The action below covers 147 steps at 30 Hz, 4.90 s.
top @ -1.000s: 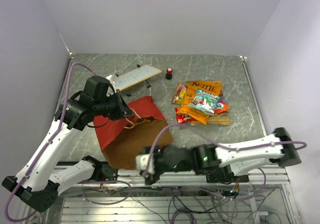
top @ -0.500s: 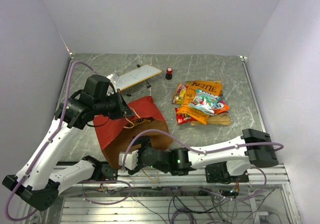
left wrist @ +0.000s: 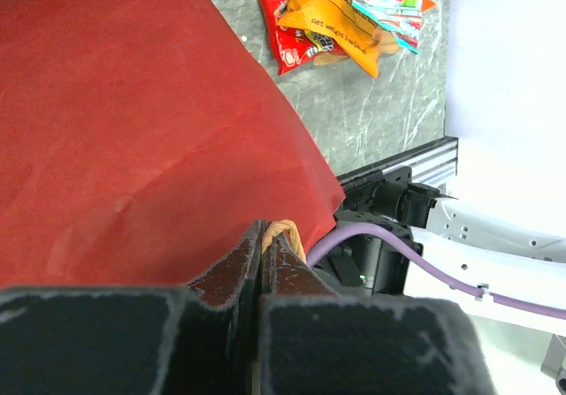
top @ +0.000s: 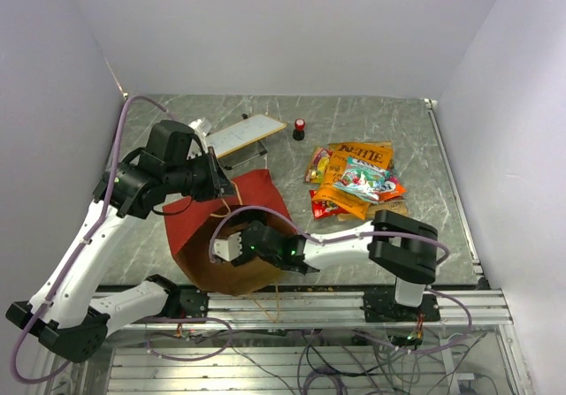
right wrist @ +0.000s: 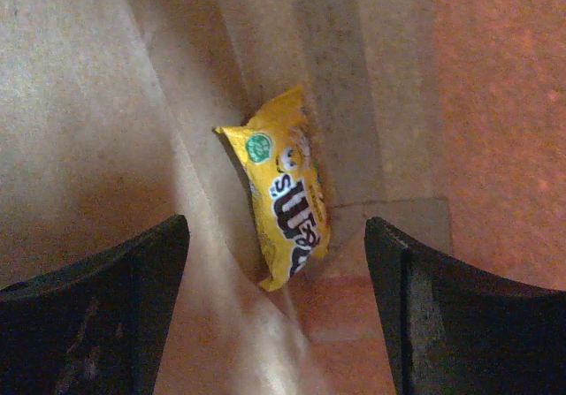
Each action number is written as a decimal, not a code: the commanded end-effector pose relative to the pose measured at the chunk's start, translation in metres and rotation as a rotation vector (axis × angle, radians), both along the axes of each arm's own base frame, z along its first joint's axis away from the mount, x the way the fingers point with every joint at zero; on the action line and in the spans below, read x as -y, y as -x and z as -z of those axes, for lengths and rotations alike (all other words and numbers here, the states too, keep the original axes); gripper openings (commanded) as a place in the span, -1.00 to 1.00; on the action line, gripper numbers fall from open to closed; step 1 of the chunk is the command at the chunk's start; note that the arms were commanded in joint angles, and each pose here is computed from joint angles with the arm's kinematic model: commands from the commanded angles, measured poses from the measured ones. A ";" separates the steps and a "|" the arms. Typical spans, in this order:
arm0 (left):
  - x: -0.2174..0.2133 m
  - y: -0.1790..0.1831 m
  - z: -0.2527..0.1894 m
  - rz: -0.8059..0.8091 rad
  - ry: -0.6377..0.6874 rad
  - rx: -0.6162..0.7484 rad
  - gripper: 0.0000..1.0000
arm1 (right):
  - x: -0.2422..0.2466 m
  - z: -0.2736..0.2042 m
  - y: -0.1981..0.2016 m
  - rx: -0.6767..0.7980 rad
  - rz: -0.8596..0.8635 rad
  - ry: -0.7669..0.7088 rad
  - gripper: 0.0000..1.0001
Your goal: Take the snacks out of the paper bag
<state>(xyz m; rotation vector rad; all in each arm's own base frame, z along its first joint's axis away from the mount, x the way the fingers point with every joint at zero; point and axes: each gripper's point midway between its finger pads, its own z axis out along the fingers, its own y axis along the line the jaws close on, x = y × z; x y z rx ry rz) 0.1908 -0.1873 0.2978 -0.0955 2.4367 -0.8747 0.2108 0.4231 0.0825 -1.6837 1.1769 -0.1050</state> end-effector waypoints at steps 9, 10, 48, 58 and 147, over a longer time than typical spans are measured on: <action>0.010 0.005 0.001 0.064 0.031 -0.034 -0.86 | -0.037 0.017 -0.041 0.102 -0.019 0.044 0.57; 0.011 0.006 0.001 0.067 0.039 -0.035 -0.86 | -0.037 0.020 -0.045 0.103 -0.004 0.048 0.55; 0.018 -0.005 -0.028 0.005 0.131 0.003 -0.86 | 0.006 -0.030 0.099 -0.395 -0.315 0.008 -1.00; 0.038 -0.017 -0.038 0.009 0.239 0.000 -0.86 | 0.066 -0.117 0.110 -0.470 -0.134 -0.154 -1.00; -0.225 -0.025 -0.062 -0.780 -0.641 0.111 0.75 | 0.332 -0.144 -0.167 -0.478 1.488 -0.398 -1.00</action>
